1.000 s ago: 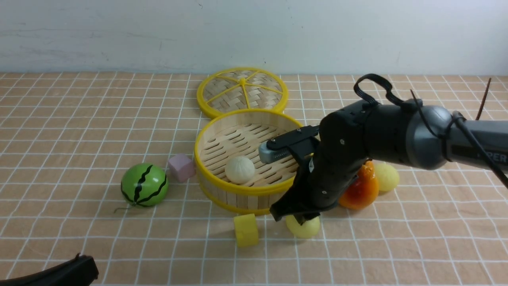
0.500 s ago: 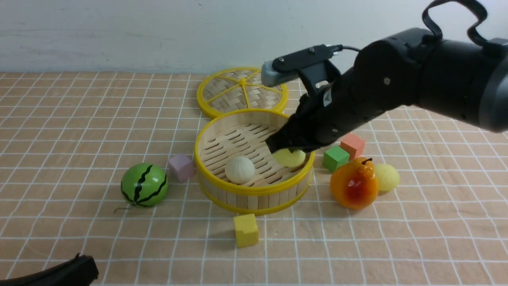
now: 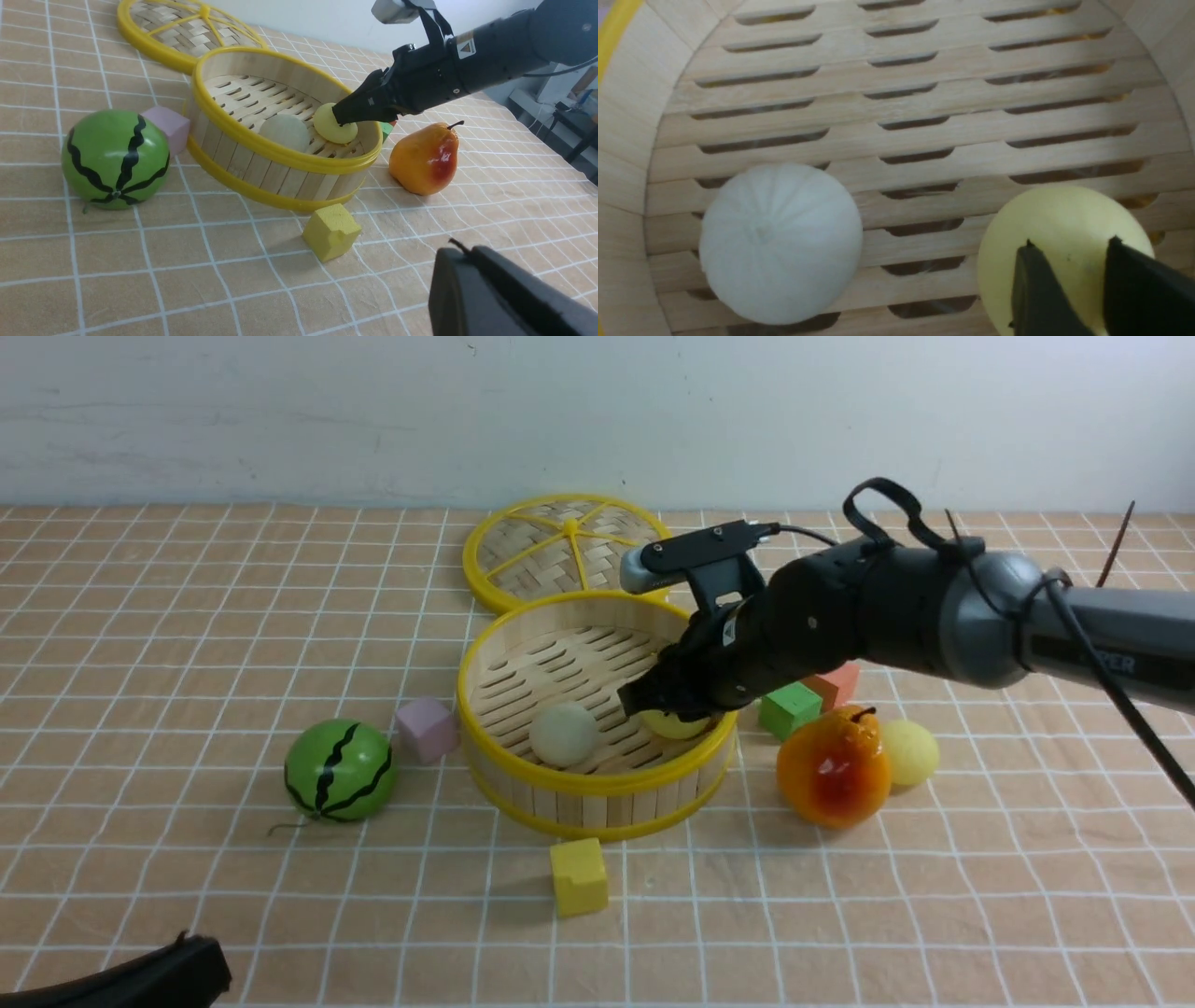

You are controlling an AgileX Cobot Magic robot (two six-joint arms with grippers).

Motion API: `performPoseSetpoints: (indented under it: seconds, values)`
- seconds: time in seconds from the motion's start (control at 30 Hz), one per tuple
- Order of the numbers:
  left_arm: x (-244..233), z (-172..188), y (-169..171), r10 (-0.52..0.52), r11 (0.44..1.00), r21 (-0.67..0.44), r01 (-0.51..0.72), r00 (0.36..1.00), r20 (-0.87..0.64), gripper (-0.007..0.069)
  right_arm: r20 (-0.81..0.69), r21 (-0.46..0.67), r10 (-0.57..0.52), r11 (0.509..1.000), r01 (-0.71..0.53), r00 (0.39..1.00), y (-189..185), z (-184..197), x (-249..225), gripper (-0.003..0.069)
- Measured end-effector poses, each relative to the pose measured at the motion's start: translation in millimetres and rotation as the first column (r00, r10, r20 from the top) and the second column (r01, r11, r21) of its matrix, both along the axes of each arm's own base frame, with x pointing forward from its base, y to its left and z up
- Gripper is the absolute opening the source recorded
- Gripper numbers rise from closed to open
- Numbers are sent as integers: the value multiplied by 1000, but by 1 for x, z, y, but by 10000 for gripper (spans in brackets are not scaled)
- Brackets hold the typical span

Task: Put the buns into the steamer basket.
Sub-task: Use the right arm to put the steamed stuffed bun into the steamer, then use the right arm to grab a steamed stuffed bun

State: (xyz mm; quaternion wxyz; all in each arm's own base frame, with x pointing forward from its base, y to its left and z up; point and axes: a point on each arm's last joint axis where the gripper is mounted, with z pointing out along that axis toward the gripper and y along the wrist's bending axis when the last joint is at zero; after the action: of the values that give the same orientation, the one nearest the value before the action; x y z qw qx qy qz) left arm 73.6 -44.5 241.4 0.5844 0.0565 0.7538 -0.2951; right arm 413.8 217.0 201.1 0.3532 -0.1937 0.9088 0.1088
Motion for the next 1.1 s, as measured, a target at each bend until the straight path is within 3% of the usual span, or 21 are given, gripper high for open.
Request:
performPoseSetpoints:
  seconds: [0.13,0.3,0.4,0.47,0.5,0.63,0.8,1.1]
  values:
    - [0,0,0,0,1000,1,0,1000,0,17,7,12,-2,1000,2,1000,-2,15,-4,414]
    - [0,0,0,0,1000,1,0,1000,0,18,64,6,6,1000,-6,998,-16,73,-23,481]
    - [0,0,0,0,1000,1,0,1000,0,20,66,-50,-8,999,12,998,-36,95,-30,468]
    - [0,0,0,0,1000,1,0,1000,0,20,9,-117,-74,990,74,997,-63,101,-31,435]
    - [0,0,0,0,1000,1,0,1000,0,20,-82,-172,-163,974,148,983,-88,93,-29,396]
    - [0,0,0,0,1000,1,0,1000,0,22,-249,-219,-325,937,274,912,-139,58,-17,311]
    - [0,0,0,0,1000,1,0,1000,0,29,-345,-132,-315,949,286,884,-153,27,-4,251]
    - [0,0,0,0,1000,1,0,1000,0,37,-340,-82,-306,952,296,889,-151,1,11,256]
